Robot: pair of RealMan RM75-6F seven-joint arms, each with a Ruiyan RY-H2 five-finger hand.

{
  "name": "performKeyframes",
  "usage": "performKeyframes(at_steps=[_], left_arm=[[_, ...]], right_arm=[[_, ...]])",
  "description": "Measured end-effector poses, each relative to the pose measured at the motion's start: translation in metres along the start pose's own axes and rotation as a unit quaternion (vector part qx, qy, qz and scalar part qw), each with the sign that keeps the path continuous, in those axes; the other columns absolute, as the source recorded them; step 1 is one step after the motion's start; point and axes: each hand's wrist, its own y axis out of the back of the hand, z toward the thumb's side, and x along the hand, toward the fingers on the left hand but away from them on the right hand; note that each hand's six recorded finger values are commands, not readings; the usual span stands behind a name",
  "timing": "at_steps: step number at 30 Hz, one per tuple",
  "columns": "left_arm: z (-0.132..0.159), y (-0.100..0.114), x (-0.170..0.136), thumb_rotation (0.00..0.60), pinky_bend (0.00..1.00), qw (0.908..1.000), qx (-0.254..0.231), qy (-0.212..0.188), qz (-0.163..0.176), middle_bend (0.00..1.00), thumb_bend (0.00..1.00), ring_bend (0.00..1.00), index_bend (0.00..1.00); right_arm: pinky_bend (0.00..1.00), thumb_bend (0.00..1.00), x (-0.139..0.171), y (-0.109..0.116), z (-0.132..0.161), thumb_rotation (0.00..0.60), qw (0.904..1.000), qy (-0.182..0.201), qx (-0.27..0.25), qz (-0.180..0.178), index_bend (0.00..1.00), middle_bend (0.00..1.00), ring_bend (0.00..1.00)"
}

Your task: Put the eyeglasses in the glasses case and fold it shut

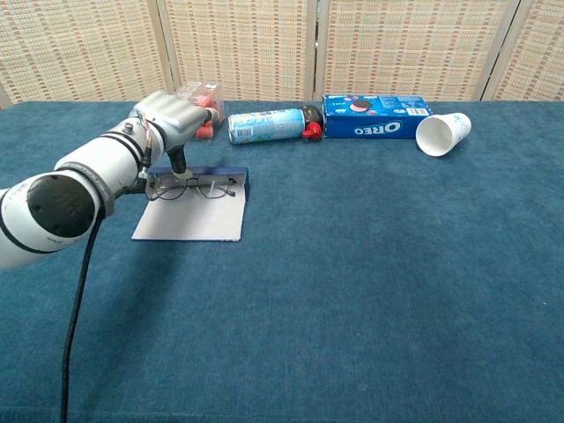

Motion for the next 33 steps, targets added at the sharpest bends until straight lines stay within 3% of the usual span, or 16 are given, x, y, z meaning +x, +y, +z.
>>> performKeyframes(at_steps=[8, 14, 16, 20, 23, 28, 30, 33], left_arm=[[-0.004, 0.001, -0.007, 0.6, 1.0, 0.9997, -0.025, -0.002, -0.002, 1.0, 0.21, 1.0, 0.08], [-0.006, 0.007, -0.022, 0.6, 1.0, 0.9968, -0.077, -0.02, -0.011, 0.94, 0.21, 0.98, 0.12], [-0.008, 0.01, -0.029, 0.6, 1.0, 0.9952, -0.093, -0.028, -0.013, 0.88, 0.21, 0.91, 0.12], [-0.016, 0.016, -0.044, 0.6, 0.94, 0.9931, -0.107, -0.047, -0.007, 0.68, 0.21, 0.67, 0.12], [-0.02, 0.019, -0.058, 0.6, 0.74, 0.992, -0.109, -0.064, 0.004, 0.46, 0.21, 0.44, 0.11], [-0.024, 0.019, -0.08, 0.6, 0.32, 0.9894, -0.106, -0.096, 0.023, 0.13, 0.21, 0.12, 0.02], [-0.025, 0.018, -0.087, 0.6, 0.22, 0.9876, -0.107, -0.11, 0.031, 0.03, 0.21, 0.04, 0.0], [-0.026, 0.017, -0.096, 0.6, 0.1, 0.9846, -0.108, -0.129, 0.047, 0.0, 0.21, 0.0, 0.0]], right_arm=[[0.11, 0.25, 0.001, -0.001, 0.0, 0.6, 1.0, 0.002, -0.002, 0.001, 0.1, 0.11, 0.09], [0.11, 0.25, 0.0, -0.001, 0.002, 0.6, 1.0, 0.007, -0.002, 0.0, 0.1, 0.11, 0.09], [0.11, 0.25, 0.0, -0.001, 0.003, 0.6, 1.0, 0.009, -0.002, 0.0, 0.1, 0.11, 0.09], [0.11, 0.25, 0.0, -0.001, 0.004, 0.6, 0.9999, 0.012, -0.003, 0.0, 0.1, 0.11, 0.09], [0.11, 0.25, 0.0, -0.002, 0.004, 0.6, 0.9999, 0.012, -0.003, 0.0, 0.1, 0.11, 0.09], [0.11, 0.25, -0.002, -0.002, 0.005, 0.6, 0.9999, 0.015, -0.003, 0.001, 0.1, 0.11, 0.09], [0.11, 0.25, -0.002, -0.002, 0.005, 0.6, 0.9999, 0.016, -0.003, 0.001, 0.1, 0.11, 0.09], [0.11, 0.25, -0.003, -0.003, 0.006, 0.6, 0.9998, 0.017, -0.002, 0.003, 0.1, 0.11, 0.09]])
